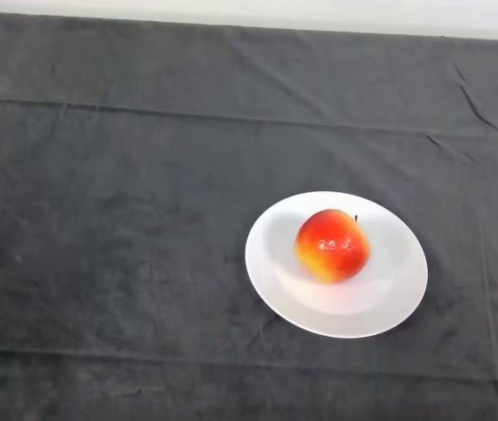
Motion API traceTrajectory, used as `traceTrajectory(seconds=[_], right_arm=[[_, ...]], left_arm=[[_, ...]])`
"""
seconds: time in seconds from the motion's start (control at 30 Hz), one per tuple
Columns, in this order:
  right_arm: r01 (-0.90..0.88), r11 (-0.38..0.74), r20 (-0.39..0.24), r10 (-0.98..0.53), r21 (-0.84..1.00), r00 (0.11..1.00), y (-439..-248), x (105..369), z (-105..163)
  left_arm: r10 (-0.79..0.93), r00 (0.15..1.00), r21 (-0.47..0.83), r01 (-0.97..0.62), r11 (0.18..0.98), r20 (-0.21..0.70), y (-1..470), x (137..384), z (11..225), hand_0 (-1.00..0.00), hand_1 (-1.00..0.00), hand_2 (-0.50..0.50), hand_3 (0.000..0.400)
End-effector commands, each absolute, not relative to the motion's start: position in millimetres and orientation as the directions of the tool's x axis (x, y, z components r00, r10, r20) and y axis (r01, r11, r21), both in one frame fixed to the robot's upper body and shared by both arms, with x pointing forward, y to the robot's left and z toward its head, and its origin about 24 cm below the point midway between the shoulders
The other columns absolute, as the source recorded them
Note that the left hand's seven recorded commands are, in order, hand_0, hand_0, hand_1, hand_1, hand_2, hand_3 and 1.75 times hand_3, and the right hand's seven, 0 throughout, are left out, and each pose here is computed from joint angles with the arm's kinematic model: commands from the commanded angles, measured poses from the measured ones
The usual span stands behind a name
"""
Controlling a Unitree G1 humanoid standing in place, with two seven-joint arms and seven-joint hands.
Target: Move the apple to the plate
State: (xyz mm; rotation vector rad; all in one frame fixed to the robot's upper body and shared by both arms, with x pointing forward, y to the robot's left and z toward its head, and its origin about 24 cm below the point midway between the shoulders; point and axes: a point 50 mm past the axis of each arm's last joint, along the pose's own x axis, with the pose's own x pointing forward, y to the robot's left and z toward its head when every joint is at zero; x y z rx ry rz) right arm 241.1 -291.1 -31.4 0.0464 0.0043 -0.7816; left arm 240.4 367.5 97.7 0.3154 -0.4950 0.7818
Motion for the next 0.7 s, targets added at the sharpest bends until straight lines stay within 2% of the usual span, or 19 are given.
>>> traceTrajectory(seconds=[0.03, 0.7], right_arm=[[0.713, 0.701, -0.318, -0.682, -0.029, 0.658, -263.6, 194.5, -85.9], [0.713, 0.701, -0.318, -0.682, -0.028, 0.658, -263.5, 194.4, -85.9]], left_arm=[[0.585, 0.594, 0.076, -0.735, 0.674, 0.553, 367.0, 245.2, 101.6, 0.0, 0.0, 0.0, 0.0], [0.576, 0.605, 0.085, -0.726, 0.682, 0.55, 364.2, 246.9, 99.3, 0.0, 0.0, 0.0, 0.0]])
